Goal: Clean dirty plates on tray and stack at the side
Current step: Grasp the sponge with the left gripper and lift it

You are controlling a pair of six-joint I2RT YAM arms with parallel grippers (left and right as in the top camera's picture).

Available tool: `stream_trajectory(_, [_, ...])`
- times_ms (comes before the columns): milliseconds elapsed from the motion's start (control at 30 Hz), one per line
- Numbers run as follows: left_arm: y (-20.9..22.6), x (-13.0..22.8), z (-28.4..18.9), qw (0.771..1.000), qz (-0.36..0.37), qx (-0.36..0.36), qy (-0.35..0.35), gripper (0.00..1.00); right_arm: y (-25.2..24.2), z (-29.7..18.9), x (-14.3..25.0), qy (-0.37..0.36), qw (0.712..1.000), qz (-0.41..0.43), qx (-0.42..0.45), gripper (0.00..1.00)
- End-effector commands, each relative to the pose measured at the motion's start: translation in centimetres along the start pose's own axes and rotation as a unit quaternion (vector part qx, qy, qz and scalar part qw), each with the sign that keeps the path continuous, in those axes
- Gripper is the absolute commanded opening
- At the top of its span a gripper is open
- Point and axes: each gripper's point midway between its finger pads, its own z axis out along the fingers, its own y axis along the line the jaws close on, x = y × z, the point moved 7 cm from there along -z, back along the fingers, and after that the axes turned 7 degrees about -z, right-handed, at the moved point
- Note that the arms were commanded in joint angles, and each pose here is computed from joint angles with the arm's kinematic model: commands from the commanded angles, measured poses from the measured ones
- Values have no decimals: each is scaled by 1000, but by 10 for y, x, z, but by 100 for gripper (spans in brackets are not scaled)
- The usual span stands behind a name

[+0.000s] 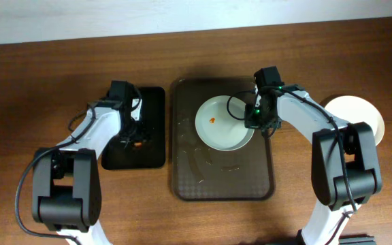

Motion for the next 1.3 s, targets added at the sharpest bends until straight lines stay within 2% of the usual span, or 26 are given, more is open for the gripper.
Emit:
stream_trajectory(0, [-10,-13,-32,1000,-7,5,-5,64,-13,10,6,14,999,10,38,4])
stream_trajectory(33, [-10,-15,-36,1000,-1,4,-10,70,-13,10,6,14,999,10,38,4])
stream_trajectory(67, [-7,-18,-36,1000,-2,-12,-20,72,-13,10,6,14,999,10,38,4])
stream_trajectory(133, [1,-24,-31,998,-2,-51,-36,69,-13,10,6,13,999,10,38,4])
stream_trajectory(200, [0,-28,-18,998,-3,-49,-37,61,-13,10,6,13,999,10,38,4])
stream_trajectory(267, [-3,-23,4,999,1,-45,-8,55,-13,10,6,13,999,10,38,4])
stream_trajectory(300, [-6,-20,15,999,3,-39,8,47,-13,10,6,13,999,10,38,4])
stream_trajectory(333, [-7,-16,24,999,5,-38,22,22,-13,10,6,13,999,10,38,4])
stream_trajectory(367, [-8,-15,27,999,4,-31,29,4,-13,10,6,13,999,10,38,4])
stream_trajectory(400, [-9,-14,27,999,4,-26,32,0,-13,10,6,13,999,10,38,4])
stream_trajectory(567, [-15,-27,-9,999,2,-19,29,0,-13,10,6,13,999,10,38,4])
stream_trajectory(600, [-16,-30,-18,999,1,-18,27,14,-13,10,6,13,999,10,38,4])
stream_trajectory(633, [-19,-37,-34,1000,2,-18,18,46,-13,10,6,13,999,10,38,4])
stream_trajectory(667, [-20,-39,-40,1000,2,-18,18,56,-13,10,6,13,999,10,38,4])
stream_trajectory(767, [-17,-36,-39,999,1,-28,24,61,-13,10,6,13,999,10,38,4])
stream_trajectory(833, [-16,-30,-27,999,3,-29,27,55,-13,10,6,13,999,10,38,4])
stream_trajectory(967, [-19,-5,11,999,19,-28,39,29,-13,10,6,13,999,10,38,4])
stream_trajectory(1000, [-20,1,17,998,22,-29,42,29,-13,10,6,13,999,10,38,4])
stream_trajectory(1033, [-20,6,23,998,24,-30,45,22,-13,10,6,13,999,10,38,4])
stream_trajectory(1067, [-19,7,23,998,24,-30,47,0,-13,10,6,13,999,10,38,4])
stream_trajectory(1133, [-20,3,16,999,23,-28,39,0,-13,10,6,13,999,10,38,4])
stream_trajectory(1267, [-28,-26,-34,1000,17,-17,0,0,-13,10,6,13,999,10,38,4])
